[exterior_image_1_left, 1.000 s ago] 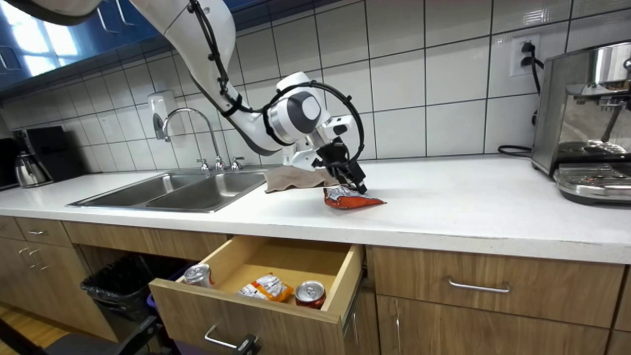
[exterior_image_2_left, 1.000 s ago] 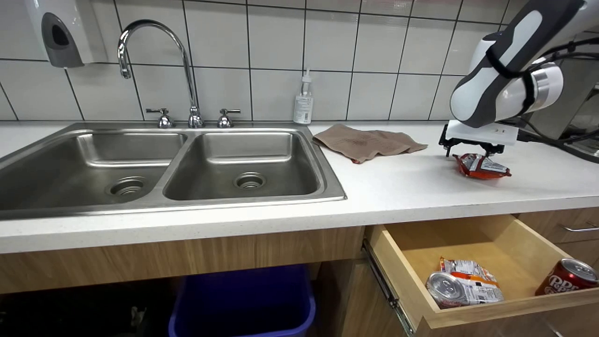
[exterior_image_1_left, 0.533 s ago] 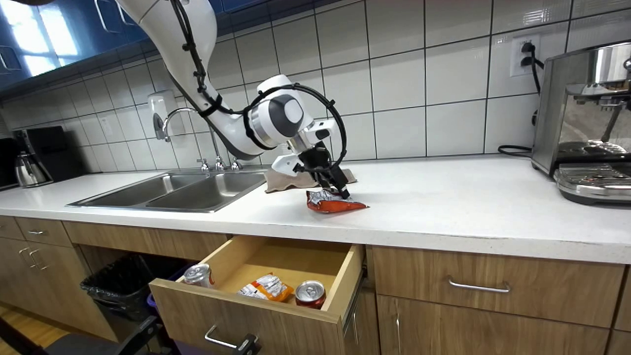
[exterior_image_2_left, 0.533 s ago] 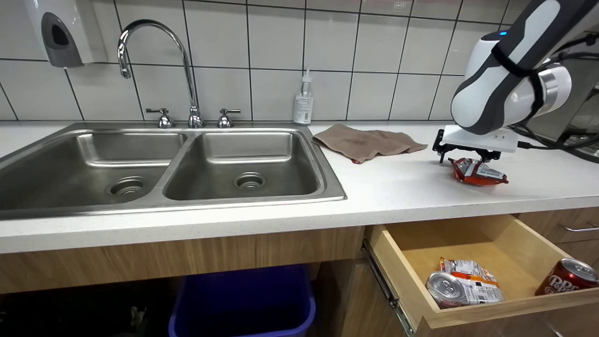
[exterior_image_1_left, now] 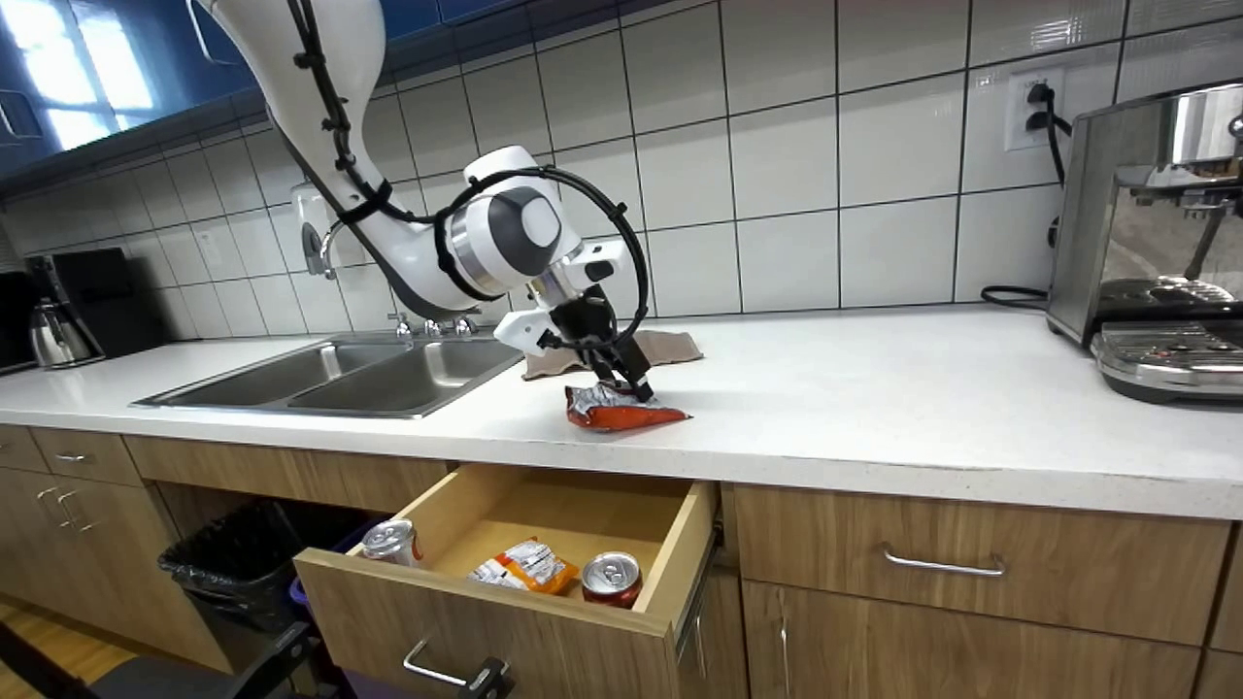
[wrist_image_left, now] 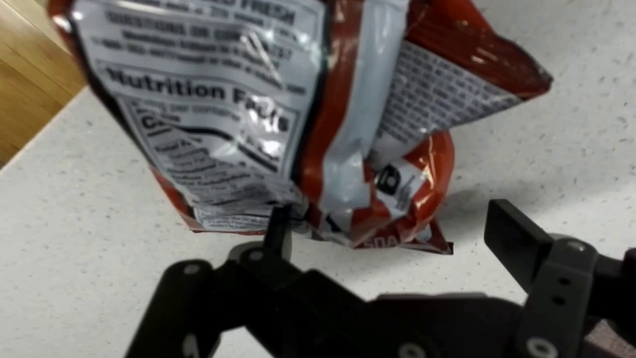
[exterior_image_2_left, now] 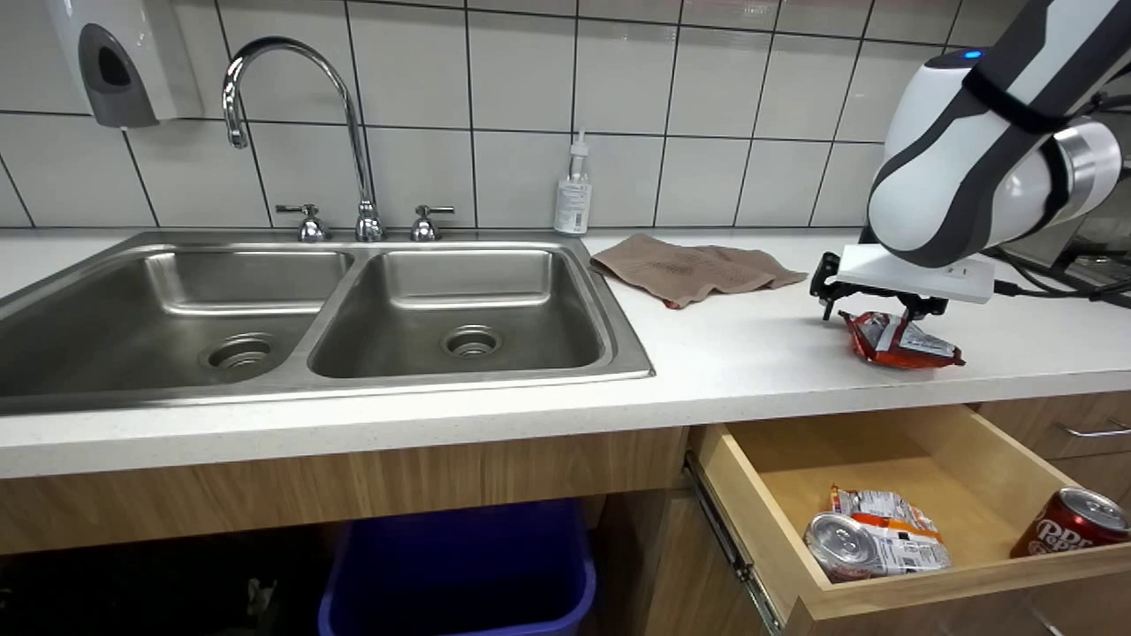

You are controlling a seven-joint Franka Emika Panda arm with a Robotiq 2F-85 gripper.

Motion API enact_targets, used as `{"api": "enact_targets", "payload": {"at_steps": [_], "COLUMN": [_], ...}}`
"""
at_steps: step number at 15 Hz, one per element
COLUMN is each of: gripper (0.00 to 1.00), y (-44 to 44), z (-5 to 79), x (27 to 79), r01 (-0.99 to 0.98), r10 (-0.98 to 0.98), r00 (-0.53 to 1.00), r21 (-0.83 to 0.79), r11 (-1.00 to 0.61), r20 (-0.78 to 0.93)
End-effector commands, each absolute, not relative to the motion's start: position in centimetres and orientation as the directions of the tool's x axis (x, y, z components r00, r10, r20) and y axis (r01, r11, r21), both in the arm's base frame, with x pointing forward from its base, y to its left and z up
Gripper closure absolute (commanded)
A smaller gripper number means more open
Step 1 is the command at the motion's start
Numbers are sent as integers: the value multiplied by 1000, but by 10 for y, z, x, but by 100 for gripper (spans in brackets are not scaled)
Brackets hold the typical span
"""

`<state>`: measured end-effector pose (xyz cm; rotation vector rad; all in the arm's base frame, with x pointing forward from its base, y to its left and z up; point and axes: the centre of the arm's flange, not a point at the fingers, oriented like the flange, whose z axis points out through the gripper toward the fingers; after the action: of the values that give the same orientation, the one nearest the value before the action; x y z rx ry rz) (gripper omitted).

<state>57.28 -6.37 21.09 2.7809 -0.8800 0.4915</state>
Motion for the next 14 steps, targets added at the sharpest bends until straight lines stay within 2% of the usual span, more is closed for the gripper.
{"api": "enact_targets", "payload": {"at_steps": [1, 14], "gripper": [0, 0], "y": [-46, -8], "z": [223, 234], "x": [534, 466], "r01": [-580, -516], "r10": [-527, -468], "r00": [772, 822], "r21": [55, 74], "r11": [-813, -854], "r20": [356, 325]}}
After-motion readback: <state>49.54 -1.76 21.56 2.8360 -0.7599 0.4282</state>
